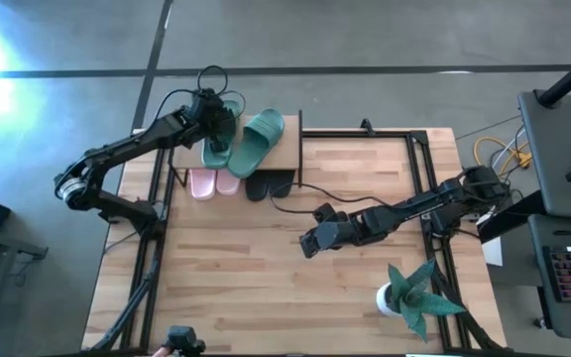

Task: Pick and place slides into the shelf
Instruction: Put the green slide on the shelf

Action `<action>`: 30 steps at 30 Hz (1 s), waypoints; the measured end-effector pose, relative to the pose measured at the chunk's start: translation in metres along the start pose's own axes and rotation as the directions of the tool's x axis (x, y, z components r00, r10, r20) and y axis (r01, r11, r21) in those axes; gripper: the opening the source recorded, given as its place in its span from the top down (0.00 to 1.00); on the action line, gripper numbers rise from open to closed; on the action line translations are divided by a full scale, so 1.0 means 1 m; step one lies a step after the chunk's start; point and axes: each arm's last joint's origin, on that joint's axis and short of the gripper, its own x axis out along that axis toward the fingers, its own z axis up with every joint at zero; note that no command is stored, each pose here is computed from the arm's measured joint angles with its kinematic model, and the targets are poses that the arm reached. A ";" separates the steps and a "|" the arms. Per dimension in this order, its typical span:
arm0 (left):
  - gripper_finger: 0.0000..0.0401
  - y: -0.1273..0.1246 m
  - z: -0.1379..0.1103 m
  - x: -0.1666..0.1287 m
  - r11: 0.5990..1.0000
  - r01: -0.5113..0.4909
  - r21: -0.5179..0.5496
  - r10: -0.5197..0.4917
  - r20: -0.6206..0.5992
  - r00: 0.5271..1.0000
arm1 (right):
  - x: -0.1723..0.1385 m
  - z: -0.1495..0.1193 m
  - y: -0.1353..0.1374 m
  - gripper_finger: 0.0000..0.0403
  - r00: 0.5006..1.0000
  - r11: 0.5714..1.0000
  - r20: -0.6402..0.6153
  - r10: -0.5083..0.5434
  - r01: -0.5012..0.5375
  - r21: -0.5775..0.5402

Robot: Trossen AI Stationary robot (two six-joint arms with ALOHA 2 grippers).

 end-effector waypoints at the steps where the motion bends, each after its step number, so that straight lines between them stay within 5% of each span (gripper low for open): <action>1: 1.00 0.000 0.000 0.000 1.000 0.009 -0.015 -0.009 0.008 1.000 | 0.000 0.000 0.000 0.44 1.000 1.000 0.000 0.000 0.000 0.000; 16: 1.00 -0.002 -0.001 -0.001 0.999 0.042 0.002 -0.042 0.011 0.999 | 0.004 0.011 -0.003 0.44 1.000 0.999 0.027 0.007 -0.009 0.039; 24: 1.00 -0.002 -0.001 -0.001 0.999 0.042 -0.001 -0.042 0.010 0.999 | 0.008 0.063 -0.003 0.47 0.970 0.978 0.175 0.168 -0.186 0.094; 30: 1.00 -0.002 -0.001 -0.001 0.999 0.041 -0.002 -0.041 0.010 0.999 | 0.006 0.110 -0.009 0.62 0.955 0.972 0.212 0.207 -0.226 0.070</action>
